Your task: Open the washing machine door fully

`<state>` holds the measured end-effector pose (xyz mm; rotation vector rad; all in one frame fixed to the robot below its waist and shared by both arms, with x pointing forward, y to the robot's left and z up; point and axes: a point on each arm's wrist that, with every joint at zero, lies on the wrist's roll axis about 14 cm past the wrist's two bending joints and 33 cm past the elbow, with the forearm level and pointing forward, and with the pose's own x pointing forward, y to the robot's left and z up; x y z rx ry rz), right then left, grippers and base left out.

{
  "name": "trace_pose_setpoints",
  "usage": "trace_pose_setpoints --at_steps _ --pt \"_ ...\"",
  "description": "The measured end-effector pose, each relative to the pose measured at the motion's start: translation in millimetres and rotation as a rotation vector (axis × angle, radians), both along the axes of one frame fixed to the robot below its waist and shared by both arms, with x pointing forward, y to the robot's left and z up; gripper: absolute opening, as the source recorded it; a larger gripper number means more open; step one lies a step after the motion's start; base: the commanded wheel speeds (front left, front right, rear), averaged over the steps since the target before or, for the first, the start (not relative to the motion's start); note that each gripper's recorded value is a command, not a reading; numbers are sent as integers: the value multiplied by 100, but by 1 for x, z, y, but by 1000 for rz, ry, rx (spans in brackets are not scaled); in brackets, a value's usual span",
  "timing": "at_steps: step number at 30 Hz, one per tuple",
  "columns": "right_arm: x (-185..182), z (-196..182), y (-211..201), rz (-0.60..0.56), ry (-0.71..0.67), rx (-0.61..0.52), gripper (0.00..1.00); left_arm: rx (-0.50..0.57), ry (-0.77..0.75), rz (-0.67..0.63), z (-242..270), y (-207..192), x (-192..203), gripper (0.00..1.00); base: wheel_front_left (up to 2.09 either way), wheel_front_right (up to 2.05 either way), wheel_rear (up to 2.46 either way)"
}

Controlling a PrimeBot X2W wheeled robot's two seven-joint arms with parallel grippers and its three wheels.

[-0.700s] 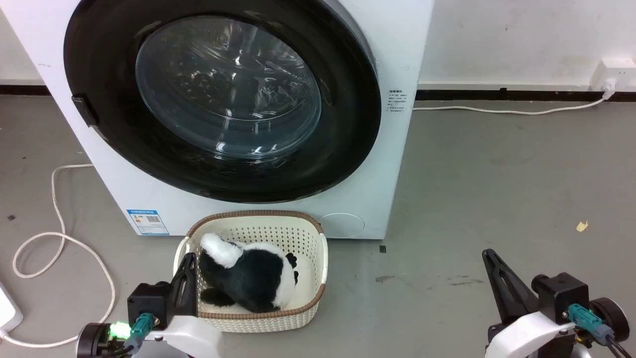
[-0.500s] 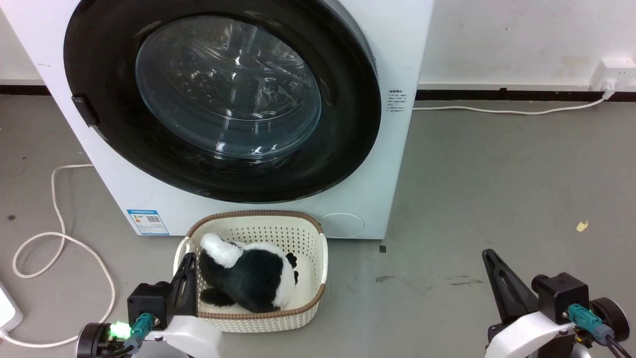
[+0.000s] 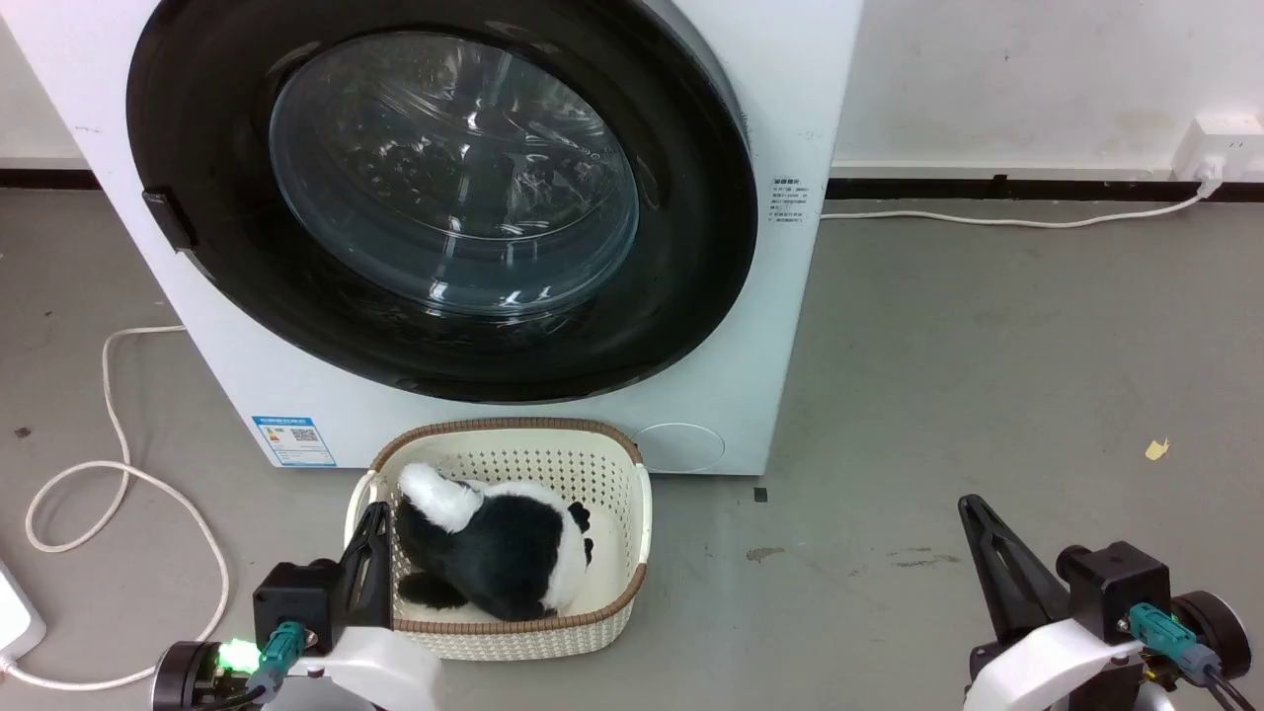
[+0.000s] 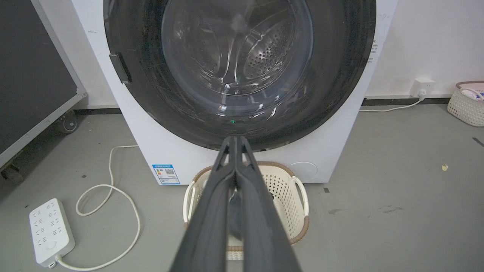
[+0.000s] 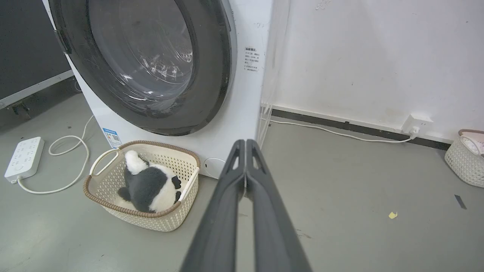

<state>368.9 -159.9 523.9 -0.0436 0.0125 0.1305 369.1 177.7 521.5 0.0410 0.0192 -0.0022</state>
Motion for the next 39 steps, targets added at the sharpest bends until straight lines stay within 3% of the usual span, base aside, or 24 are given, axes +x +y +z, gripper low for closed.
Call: trace_pose_setpoints --at_steps 13,14,39 --pt "0 0 0 0 0 0 0 0 0 0 0 0 0 0 0 0 0" --pt "0 0 0 1 0 1 100 -1 0 0 0 0 0 100 0 0 0" --pt "12 -3 0 20 -16 5 100 -12 -2 -2 -8 -5 3 100 0 0 0"
